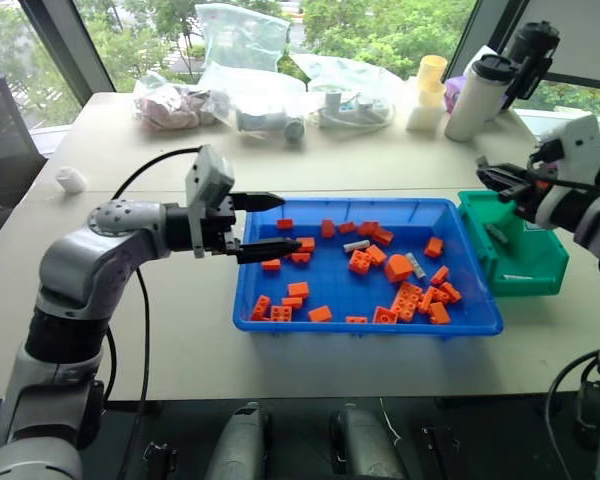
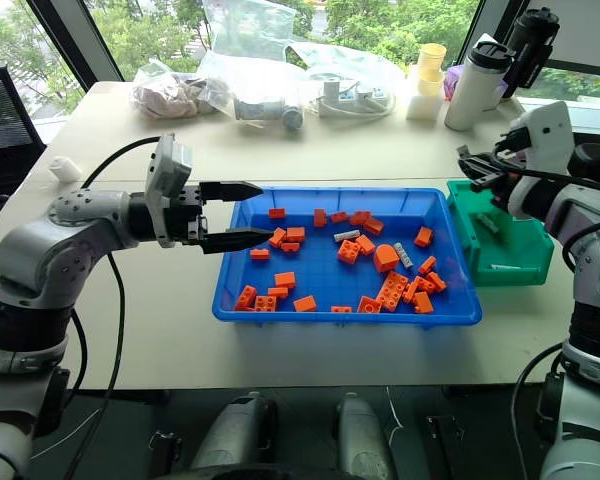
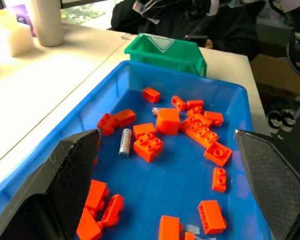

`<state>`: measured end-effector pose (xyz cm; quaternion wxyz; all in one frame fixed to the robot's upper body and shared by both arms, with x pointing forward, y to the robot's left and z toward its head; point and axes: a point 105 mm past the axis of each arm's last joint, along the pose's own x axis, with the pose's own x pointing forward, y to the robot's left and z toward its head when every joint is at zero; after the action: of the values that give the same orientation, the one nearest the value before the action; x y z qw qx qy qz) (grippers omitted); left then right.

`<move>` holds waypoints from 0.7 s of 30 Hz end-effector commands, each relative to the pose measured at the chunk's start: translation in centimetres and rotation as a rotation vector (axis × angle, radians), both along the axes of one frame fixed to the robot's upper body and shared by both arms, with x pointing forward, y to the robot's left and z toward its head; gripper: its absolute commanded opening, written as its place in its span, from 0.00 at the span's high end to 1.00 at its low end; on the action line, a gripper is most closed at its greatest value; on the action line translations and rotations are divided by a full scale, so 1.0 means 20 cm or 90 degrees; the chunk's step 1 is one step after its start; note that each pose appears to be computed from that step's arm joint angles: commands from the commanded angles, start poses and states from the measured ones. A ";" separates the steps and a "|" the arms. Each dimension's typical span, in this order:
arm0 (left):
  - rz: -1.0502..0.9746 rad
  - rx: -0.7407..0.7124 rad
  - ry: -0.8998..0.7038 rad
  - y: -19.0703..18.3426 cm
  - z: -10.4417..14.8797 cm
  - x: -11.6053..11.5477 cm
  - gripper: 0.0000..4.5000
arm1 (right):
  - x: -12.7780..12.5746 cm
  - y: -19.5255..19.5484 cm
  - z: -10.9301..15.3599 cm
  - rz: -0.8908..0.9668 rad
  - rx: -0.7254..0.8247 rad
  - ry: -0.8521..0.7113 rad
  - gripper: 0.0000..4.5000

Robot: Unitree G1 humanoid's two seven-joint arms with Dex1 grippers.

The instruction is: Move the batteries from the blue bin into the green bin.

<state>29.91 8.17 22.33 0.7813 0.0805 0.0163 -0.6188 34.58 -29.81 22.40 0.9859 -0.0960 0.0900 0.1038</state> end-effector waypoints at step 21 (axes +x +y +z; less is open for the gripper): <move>-0.037 0.102 -0.066 -0.06 -0.08 0.04 0.00 | 0.12 -0.20 -0.06 -0.123 -0.144 -0.014 0.01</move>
<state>30.70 6.71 19.66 0.7490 0.1666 0.0442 -0.6398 36.79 -33.79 16.96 0.9742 -0.1577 0.1613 0.0045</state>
